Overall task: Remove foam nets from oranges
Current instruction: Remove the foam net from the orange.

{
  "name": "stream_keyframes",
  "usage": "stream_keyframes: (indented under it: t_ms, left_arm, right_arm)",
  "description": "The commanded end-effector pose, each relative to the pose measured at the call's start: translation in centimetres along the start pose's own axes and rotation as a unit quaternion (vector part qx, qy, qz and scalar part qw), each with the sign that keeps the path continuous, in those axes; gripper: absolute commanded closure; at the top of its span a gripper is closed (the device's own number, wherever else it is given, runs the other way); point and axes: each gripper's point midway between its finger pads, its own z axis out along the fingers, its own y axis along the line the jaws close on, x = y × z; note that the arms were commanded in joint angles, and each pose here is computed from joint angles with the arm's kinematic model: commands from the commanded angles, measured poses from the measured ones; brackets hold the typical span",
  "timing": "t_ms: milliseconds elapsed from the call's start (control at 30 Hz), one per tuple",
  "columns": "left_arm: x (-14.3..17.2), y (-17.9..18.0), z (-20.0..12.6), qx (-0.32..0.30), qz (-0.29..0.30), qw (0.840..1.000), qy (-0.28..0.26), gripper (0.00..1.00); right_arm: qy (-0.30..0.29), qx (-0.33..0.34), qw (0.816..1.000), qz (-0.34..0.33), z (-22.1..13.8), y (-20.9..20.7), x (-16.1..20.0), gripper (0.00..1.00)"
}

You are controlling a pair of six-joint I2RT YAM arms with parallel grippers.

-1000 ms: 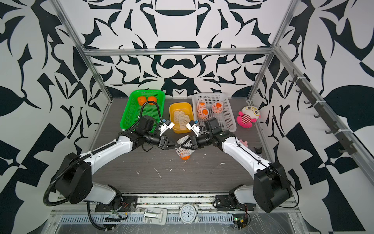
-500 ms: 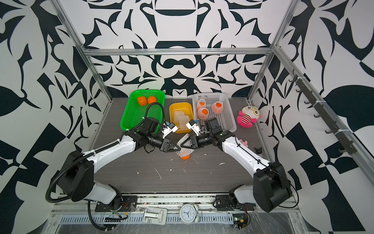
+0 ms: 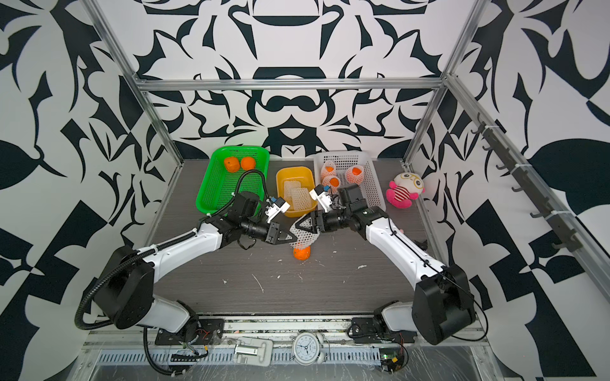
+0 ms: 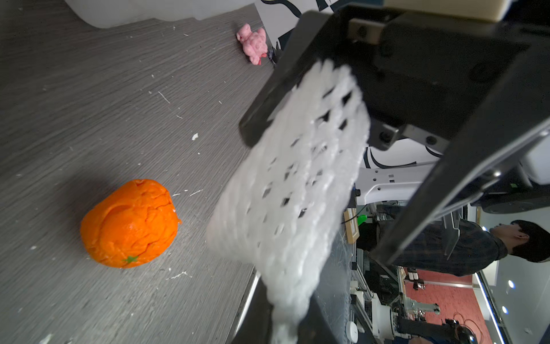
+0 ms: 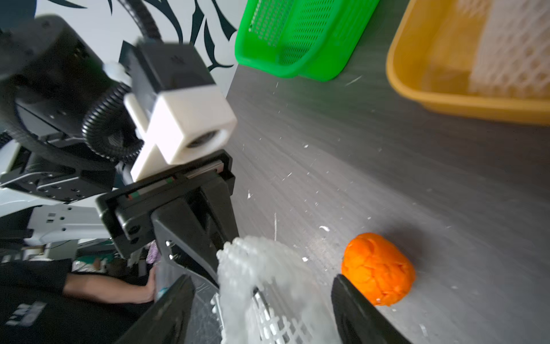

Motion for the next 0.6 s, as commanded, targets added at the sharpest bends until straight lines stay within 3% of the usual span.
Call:
stream_keyframes:
  t_ms: [0, 267, 433, 567]
  left_arm:
    - [-2.5, -0.6, -0.1, 0.019, -0.041, 0.997, -0.062, 0.86]
    - [-6.6, -0.6, -1.2, 0.082, -0.121, 0.978, -0.150, 0.87]
    - [-8.3, 0.2, -1.9, 0.139, -0.159, 0.961, -0.180, 0.87]
    - [-9.2, 0.6, -1.5, 0.181, -0.179, 0.948, -0.191, 0.87]
  right_arm:
    - [-0.084, 0.043, 0.994, -0.049, -2.5, 1.2, -3.7, 0.21]
    - [-0.272, 0.050, 0.958, -0.073, -6.1, 1.6, -5.6, 0.19]
    - [-0.315, 0.027, 0.947, -0.050, -6.0, 0.6, -5.6, 0.16]
    - [-0.315, -0.005, 0.949, -0.025, -4.6, 0.1, -6.5, 0.15]
